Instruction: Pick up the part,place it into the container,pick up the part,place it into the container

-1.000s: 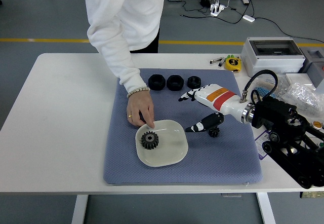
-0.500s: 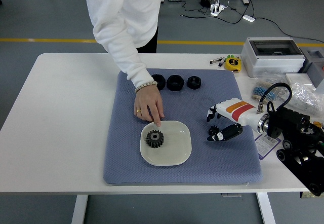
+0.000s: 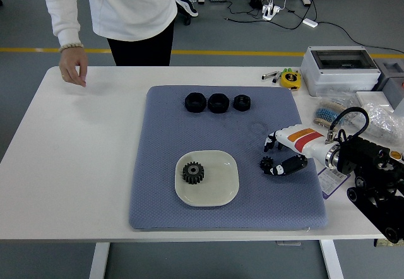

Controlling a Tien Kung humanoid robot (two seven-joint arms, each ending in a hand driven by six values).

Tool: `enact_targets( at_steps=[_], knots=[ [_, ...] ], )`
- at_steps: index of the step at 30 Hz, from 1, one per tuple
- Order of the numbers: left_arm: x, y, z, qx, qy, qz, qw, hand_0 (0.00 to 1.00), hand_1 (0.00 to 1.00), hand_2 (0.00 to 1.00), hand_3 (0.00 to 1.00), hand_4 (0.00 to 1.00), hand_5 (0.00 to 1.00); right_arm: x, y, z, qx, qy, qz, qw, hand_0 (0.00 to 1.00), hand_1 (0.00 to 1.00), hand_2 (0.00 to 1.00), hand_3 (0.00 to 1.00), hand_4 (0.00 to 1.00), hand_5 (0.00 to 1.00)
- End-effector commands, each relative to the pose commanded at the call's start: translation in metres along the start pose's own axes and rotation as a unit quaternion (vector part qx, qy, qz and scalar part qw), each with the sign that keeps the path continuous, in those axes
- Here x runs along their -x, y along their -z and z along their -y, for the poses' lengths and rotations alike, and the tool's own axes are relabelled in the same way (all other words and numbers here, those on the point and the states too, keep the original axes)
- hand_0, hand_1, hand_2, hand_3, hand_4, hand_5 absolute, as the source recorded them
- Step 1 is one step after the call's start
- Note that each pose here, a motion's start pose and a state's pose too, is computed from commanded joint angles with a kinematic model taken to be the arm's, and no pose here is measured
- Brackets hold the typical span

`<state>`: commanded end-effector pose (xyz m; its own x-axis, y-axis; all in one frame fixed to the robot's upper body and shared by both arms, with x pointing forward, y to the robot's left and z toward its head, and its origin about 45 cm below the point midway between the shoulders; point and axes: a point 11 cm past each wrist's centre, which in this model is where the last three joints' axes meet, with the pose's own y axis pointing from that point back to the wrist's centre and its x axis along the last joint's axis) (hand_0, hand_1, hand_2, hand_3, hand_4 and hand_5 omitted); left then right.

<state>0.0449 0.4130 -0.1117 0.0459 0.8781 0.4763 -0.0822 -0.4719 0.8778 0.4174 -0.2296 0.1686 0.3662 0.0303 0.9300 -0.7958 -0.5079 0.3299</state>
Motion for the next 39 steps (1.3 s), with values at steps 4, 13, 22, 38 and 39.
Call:
enact_targets(
  at_steps=[4, 13, 22, 38, 39],
  knots=[
    [0.0002, -0.0003, -0.0001, 0.0, 0.0, 0.0, 1.0, 0.692, 0.655, 0.706, 0.567, 0.65, 0.577, 0.0016, -0.0008, -0.0004, 0.0, 0.001, -0.001, 1.0, 0.381, 0.447, 0.522, 0.523, 0.844, 0.46],
    [0.0008, 0.0003, -0.0001, -0.001, 0.001, 0.002, 1.0, 0.692, 0.656, 0.706, 0.567, 0.65, 0.577, 0.0054, -0.0009, -0.0005, -0.001, 0.003, 0.0, 1.0, 0.323, 0.416, 0.5, 0.514, 0.827, 0.454],
    [0.0009, -0.0011, -0.0002, 0.0, 0.002, 0.003, 1.0, 0.692, 0.655, 0.706, 0.567, 0.649, 0.578, 0.0051, 0.0006, -0.0002, -0.006, -0.003, 0.001, 1.0, 0.233, 0.336, 0.45, 0.5, 0.797, 0.451],
    [0.0003, -0.0014, 0.0, 0.001, 0.003, 0.007, 1.0, 0.691, 0.652, 0.704, 0.567, 0.648, 0.575, 0.0056, 0.0039, -0.0001, -0.015, -0.007, 0.007, 1.0, 0.145, 0.227, 0.377, 0.489, 0.745, 0.444],
    [0.0001, -0.0015, 0.0, 0.001, 0.003, 0.007, 1.0, 0.691, 0.652, 0.704, 0.567, 0.648, 0.575, 0.0055, 0.0039, -0.0001, -0.015, -0.008, 0.008, 1.0, 0.145, 0.227, 0.377, 0.489, 0.745, 0.444]
  ],
)
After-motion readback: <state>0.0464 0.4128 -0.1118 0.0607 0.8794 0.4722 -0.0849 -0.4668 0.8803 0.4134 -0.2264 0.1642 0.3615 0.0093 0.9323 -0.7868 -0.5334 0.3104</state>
